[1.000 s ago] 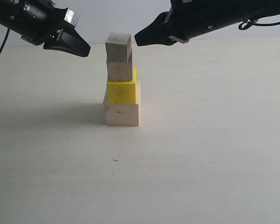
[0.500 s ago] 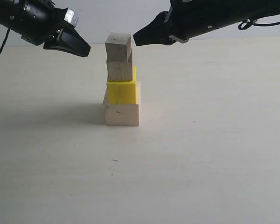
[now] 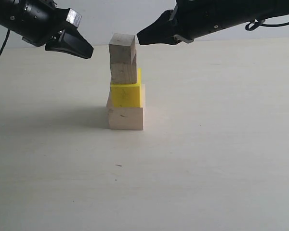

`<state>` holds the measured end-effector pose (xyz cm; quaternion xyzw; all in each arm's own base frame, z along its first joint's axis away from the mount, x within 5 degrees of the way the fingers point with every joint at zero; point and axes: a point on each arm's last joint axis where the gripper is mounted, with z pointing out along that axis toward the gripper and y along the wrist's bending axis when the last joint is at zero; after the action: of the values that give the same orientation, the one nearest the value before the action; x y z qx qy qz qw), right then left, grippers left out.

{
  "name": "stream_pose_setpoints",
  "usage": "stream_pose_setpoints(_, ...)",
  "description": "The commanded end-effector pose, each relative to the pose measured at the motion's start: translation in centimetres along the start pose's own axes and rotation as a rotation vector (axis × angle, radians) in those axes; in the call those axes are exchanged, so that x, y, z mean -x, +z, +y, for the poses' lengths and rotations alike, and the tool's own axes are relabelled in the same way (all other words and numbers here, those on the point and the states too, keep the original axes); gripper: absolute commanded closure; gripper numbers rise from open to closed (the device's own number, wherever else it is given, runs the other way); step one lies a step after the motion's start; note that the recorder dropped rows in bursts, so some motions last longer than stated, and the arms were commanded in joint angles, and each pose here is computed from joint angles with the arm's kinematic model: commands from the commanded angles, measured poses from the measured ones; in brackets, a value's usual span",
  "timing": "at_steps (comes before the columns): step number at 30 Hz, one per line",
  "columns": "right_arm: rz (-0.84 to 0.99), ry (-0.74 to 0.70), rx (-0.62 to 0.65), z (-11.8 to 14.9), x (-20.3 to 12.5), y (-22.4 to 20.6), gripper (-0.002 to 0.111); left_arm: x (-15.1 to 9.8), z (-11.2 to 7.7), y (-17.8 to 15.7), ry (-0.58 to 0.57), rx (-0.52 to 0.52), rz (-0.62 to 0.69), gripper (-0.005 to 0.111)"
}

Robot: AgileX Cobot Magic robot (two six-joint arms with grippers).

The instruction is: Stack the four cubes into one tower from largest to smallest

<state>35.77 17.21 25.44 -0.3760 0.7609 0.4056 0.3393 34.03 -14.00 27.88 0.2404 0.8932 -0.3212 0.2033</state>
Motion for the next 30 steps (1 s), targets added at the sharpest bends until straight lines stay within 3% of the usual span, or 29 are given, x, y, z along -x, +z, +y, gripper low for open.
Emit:
stream_pose_setpoints(1, -0.012, -0.013, 0.007, 0.1, 0.4, -0.1, 0.108, 0.1, -0.3, -0.2, -0.001, -0.011, -0.015, 0.107)
stream_pose_setpoints(24, -0.010, 0.019, 0.026, -0.3, -0.5, 1.7, 0.108, 0.1, -0.3, -0.2, 0.006, -0.008, -0.021, 0.107)
stream_pose_setpoints(30, 0.013, -0.012, -0.047, -0.5, -0.6, 2.3, 0.108, 0.0, -0.4, -0.2, 0.004, -0.025, -0.005, 0.107)
